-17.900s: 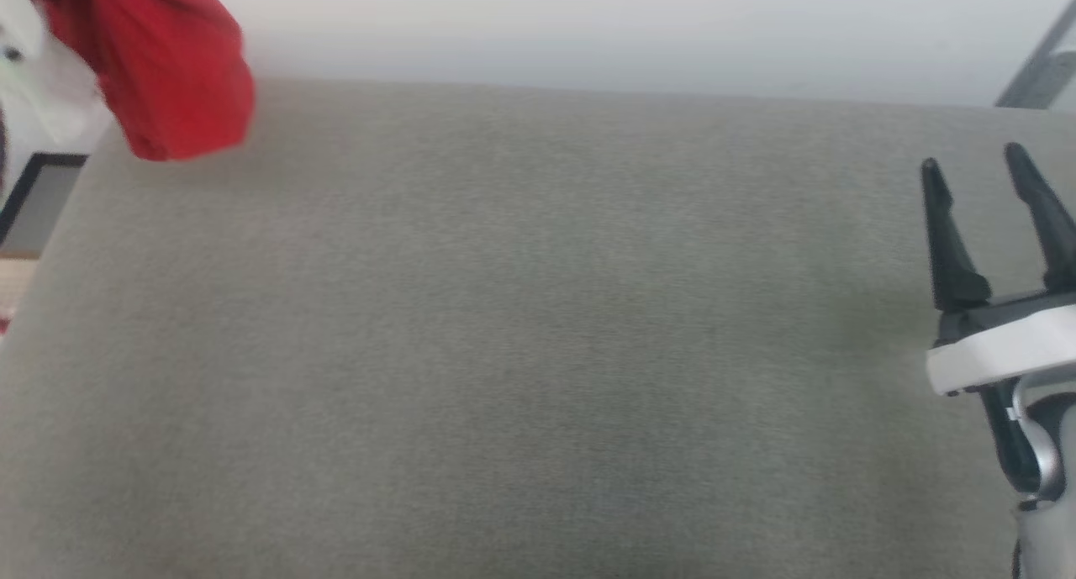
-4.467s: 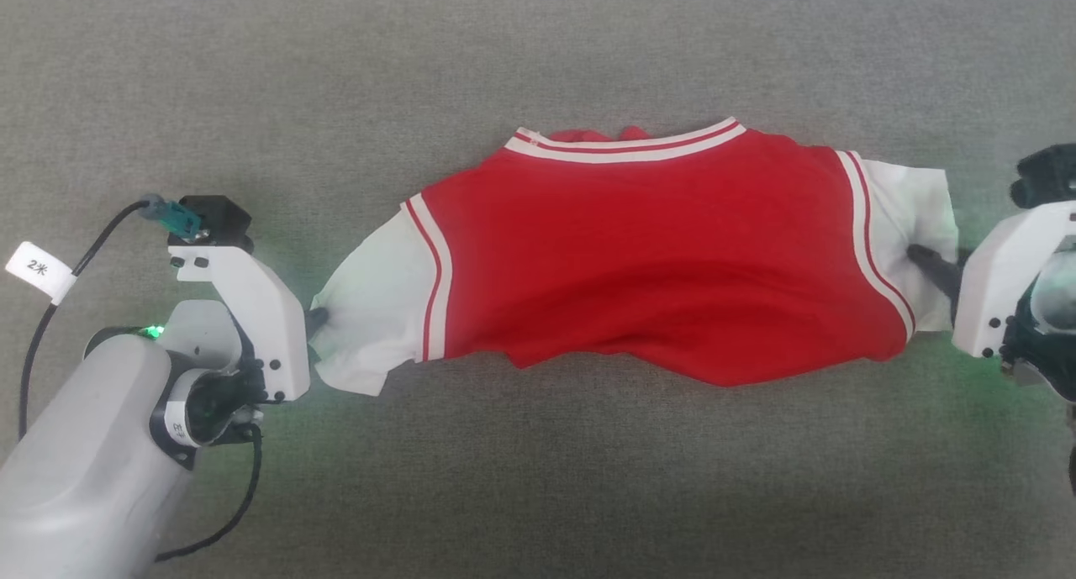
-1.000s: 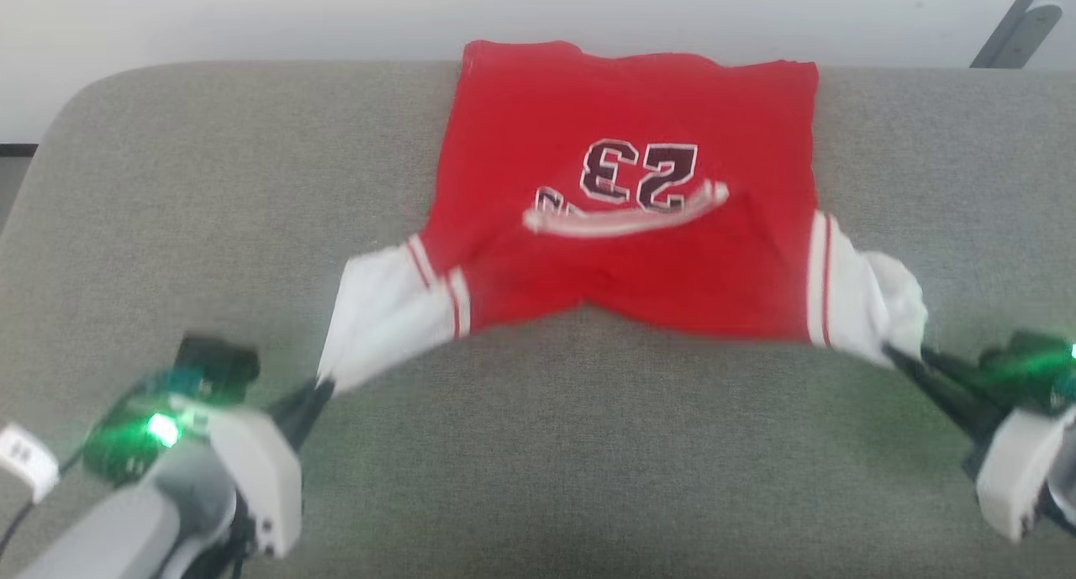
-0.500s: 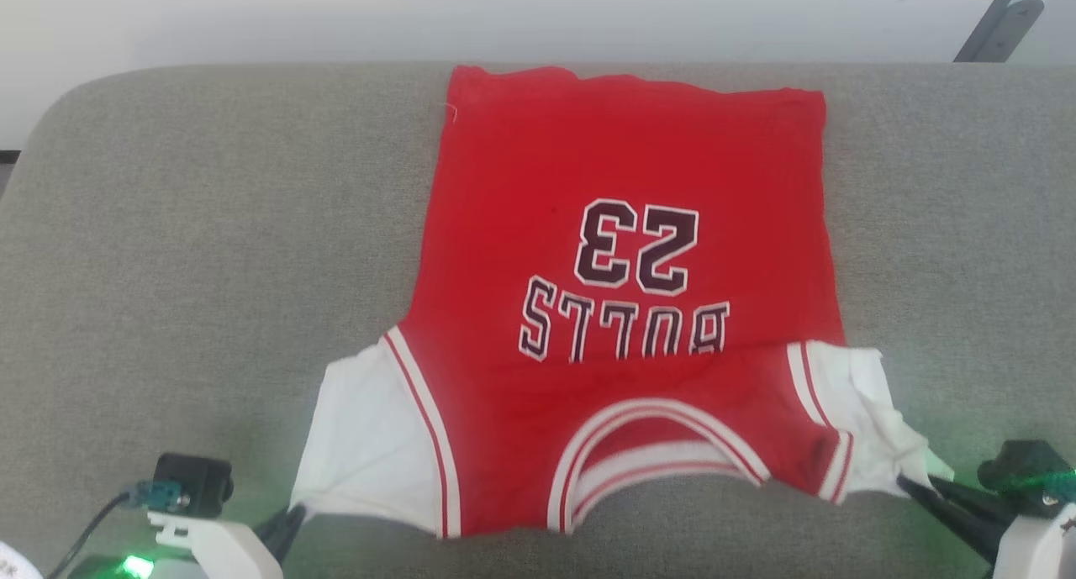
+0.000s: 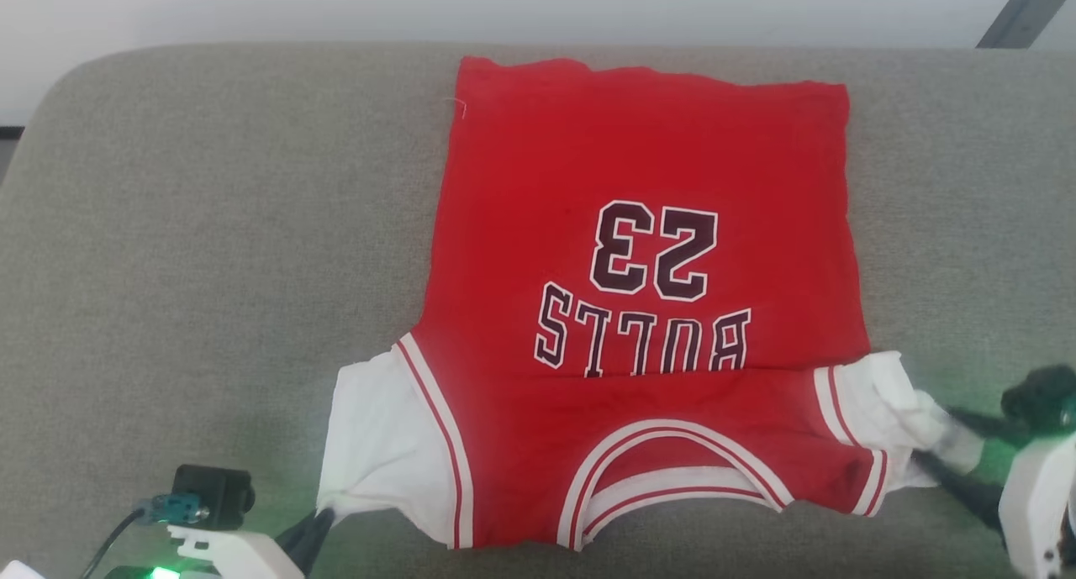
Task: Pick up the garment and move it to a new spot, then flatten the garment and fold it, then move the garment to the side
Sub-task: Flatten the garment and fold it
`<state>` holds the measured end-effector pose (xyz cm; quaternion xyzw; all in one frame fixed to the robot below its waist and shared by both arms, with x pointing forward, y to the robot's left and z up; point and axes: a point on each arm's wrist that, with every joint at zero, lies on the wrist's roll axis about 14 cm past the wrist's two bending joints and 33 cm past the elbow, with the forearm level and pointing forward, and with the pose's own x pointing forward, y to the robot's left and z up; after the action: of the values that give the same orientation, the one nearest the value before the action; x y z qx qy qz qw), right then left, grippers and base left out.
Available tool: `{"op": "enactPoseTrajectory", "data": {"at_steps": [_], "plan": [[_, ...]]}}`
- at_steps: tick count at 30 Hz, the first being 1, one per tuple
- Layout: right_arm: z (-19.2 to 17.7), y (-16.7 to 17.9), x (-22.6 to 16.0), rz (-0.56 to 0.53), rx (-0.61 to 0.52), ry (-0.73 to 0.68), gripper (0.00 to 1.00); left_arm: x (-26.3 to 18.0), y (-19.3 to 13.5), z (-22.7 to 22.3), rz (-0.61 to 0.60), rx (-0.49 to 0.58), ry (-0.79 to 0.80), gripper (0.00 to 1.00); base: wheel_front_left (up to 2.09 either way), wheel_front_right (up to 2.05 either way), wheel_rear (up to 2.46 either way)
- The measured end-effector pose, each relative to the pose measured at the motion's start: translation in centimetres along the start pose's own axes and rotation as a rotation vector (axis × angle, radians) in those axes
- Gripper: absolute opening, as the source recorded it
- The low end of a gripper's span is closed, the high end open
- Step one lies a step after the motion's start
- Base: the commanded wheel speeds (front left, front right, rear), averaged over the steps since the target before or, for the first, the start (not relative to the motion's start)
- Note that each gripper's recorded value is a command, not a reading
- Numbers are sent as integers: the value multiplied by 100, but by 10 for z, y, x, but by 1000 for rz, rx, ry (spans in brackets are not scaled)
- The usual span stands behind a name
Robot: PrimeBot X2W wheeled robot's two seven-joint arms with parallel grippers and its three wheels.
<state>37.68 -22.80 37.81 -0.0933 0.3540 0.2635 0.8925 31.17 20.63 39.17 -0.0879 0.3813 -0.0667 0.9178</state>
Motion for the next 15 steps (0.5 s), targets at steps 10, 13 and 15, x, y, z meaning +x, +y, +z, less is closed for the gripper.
{"op": "enactPoseTrajectory", "data": {"at_steps": [10, 13, 15], "plan": [[96, -58, 11, -112, 52, -168, 100, 15, -15, 7, -35, -3, -21, 0, 0, 0, 0], [119, -76, 22, -164, 73, -203, 100, 20, -17, 10, -43, 5, -31, 0, 0, 0, 0], [138, -84, 33, -187, 91, -241, 100, 24, -19, 11, -49, 5, -32, 0, 0, 0, 0]]}}
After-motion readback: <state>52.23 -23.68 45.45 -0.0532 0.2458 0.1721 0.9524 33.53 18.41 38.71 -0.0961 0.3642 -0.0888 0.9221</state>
